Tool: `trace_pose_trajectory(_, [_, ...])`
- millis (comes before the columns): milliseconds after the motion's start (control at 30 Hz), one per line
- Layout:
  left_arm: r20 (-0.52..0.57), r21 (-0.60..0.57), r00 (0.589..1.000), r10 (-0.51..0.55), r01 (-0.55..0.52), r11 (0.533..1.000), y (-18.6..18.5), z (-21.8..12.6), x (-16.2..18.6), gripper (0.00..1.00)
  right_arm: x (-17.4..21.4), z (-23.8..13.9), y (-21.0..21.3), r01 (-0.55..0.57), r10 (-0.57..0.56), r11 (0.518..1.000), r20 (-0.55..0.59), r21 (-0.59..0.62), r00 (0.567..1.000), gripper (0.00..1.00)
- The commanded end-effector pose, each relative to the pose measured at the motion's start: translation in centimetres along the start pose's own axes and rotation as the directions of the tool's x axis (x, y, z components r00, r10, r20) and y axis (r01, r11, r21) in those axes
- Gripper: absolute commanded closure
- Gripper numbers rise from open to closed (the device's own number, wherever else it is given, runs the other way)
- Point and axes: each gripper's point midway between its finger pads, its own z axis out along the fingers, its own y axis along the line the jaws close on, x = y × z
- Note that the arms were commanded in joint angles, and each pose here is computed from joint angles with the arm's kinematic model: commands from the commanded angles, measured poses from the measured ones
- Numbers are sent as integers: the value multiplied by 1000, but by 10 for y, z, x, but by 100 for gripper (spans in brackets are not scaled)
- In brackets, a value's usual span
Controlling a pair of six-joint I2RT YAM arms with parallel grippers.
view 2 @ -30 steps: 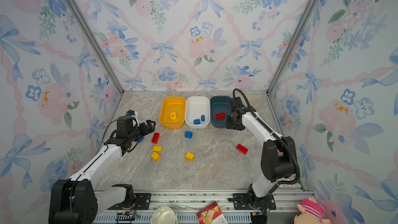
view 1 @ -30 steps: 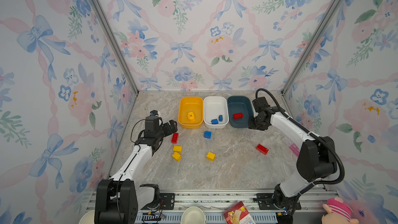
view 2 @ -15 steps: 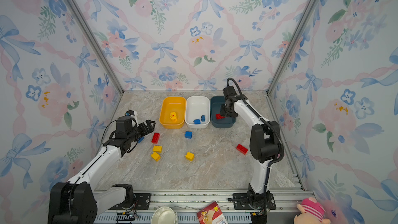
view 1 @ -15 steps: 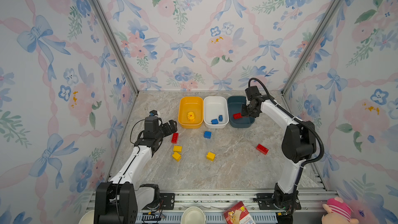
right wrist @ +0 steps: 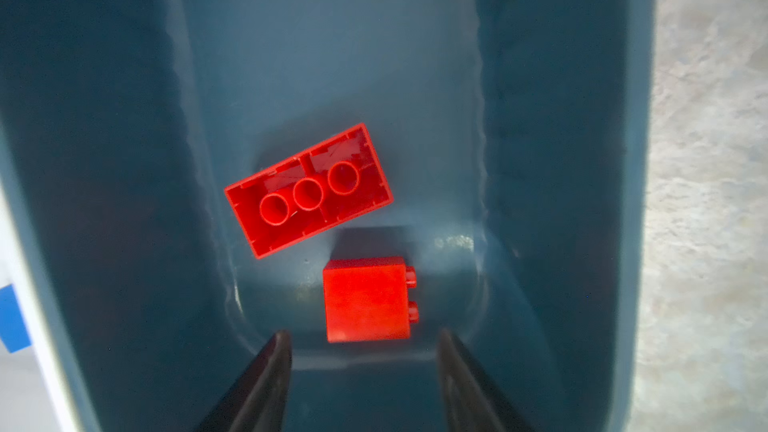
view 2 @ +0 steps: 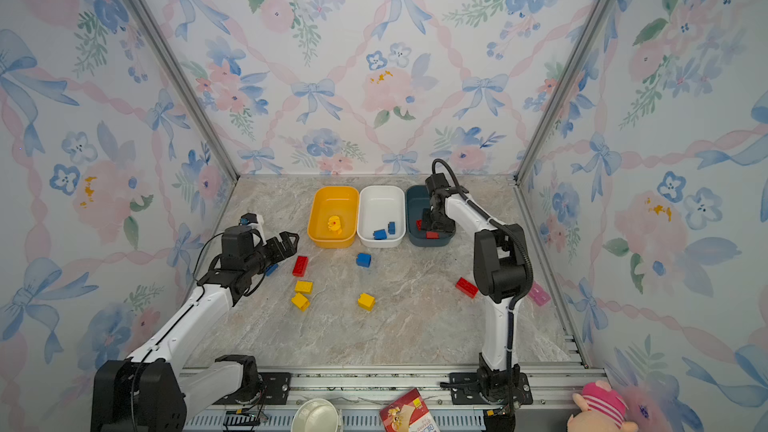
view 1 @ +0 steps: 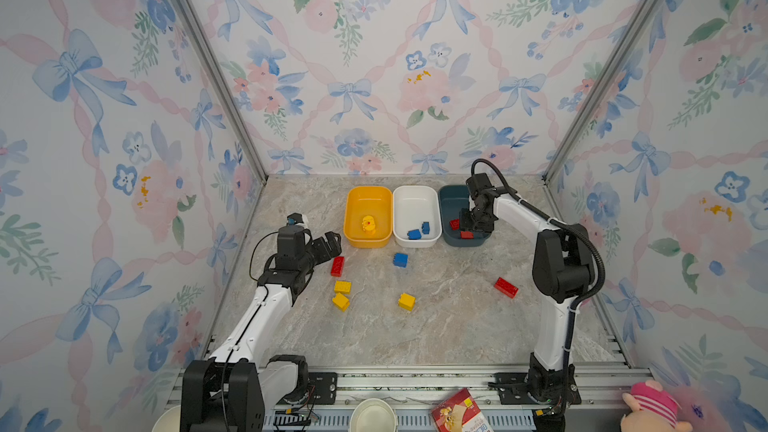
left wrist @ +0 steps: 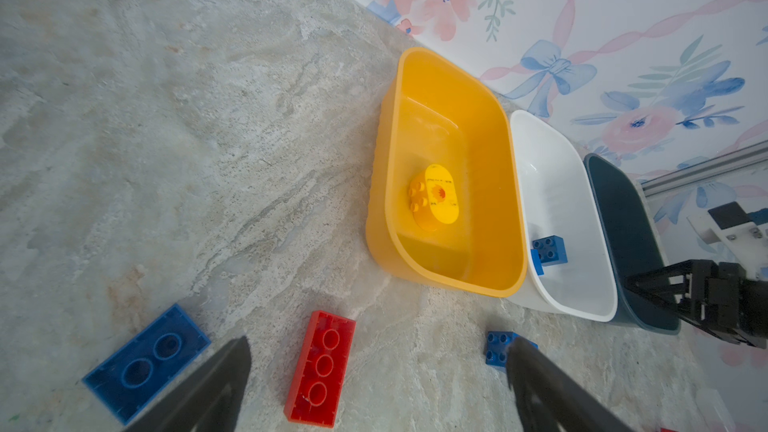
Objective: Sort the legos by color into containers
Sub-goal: 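Lower the red brick into the teal bin and open the right gripper, then grasp the red 2x4 brick with the left gripper while the right rises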
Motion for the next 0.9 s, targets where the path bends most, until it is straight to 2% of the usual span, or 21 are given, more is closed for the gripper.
trace_pose_trajectory(0, [6, -5, 1000, -13, 13, 1000, 3, 0, 1, 2, 1, 0, 2, 8, -8, 1000, -7, -5, 1000, 35])
trace_pose_trajectory(333, [-31, -48, 1000, -3, 1, 999, 11, 4, 7, 2, -6, -35, 4, 3, -2, 999, 46, -34, 999, 28])
trace_pose_trajectory(467, [-100, -102, 995, 22, -32, 994, 22, 11, 17, 3, -5, -54, 4, 4, -1, 999, 65, -49, 998, 24])
trace_pose_trajectory(500, [-88, -96, 995, 36, -44, 994, 16, 10, 7, 3, -3, -58, 4, 2, 1, 999, 66, -52, 998, 22])
trace_pose_trajectory(700, [-160, -124, 985, 68, -88, 988, 20, 19, 17, 5, 13, -80, -2, -1, 5, 998, 69, -62, 998, 15])
trace_pose_trajectory(867, [-229, -157, 965, 130, -168, 973, 18, 27, 27, 6, 29, -92, -9, -4, 8, 998, 57, -64, 998, 8])
